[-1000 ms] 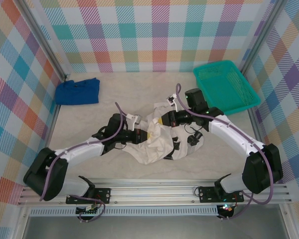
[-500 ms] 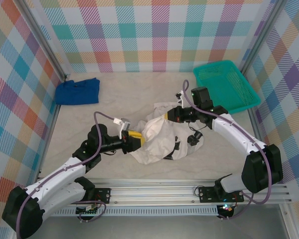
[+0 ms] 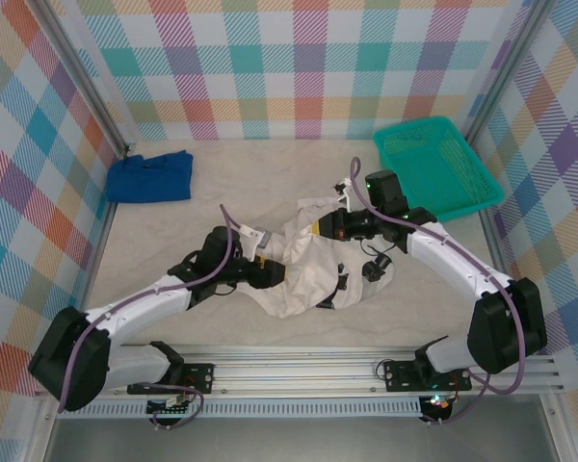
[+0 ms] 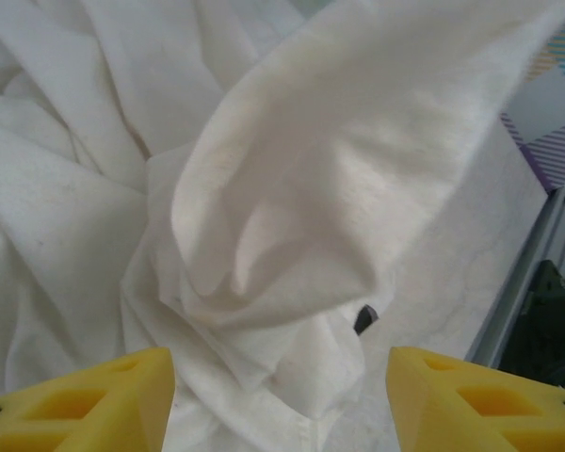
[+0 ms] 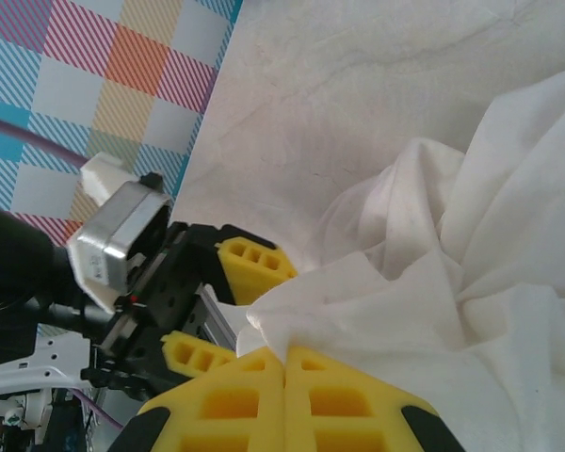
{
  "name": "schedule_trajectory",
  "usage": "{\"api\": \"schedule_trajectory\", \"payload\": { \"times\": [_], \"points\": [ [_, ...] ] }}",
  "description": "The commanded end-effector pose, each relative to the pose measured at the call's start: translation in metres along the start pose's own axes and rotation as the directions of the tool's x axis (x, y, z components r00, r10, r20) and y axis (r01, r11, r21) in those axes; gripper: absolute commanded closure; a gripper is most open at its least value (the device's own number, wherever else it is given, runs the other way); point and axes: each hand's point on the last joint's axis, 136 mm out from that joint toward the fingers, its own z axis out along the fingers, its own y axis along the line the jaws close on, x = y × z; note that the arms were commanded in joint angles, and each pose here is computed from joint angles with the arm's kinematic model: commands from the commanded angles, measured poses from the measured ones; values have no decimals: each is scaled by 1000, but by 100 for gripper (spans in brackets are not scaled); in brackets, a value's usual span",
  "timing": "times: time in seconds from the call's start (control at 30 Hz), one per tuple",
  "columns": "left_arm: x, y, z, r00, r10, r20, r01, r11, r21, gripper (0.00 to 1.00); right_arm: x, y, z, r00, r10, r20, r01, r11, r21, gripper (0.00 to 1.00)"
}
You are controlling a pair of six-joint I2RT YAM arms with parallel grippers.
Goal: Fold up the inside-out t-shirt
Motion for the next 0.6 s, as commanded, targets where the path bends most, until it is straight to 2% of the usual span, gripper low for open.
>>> {"api": "schedule_trajectory", "payload": {
  "times": [0.0,0.1,0.2,0.23,0.33,0.43,0.5,0.57],
  "points": [
    [-19,1,9,999,19,33,-18,999,-27,43,3,5,2,1000,-11,-8,10,1000,-28,100],
    [-23,1,21,1000,14,14,-14,1000,-9,58,5,4,0,1000,-19,-9,19,1000,-19,100],
    [-12,-25,34,998,44,-50,-37,990,139,75,7,-1,-3,1000,-25,-11,25,999,20,100],
    [-2,-42,37,993,86,-78,-68,976,209,77,10,-8,-4,1000,-12,-14,12,998,59,100],
    [39,-82,38,959,225,-170,-156,927,341,78,27,-38,-8,998,47,-48,-38,981,190,100],
    [68,-91,36,934,243,-262,-127,912,390,78,48,-63,-15,994,84,-69,-60,952,300,100],
    [71,-86,34,933,231,-276,-120,923,366,72,59,-72,-19,991,102,-83,-68,938,341,100],
    [66,-82,29,941,232,-247,-146,935,324,68,69,-78,-20,989,115,-94,-75,932,355,100]
  ]
}}
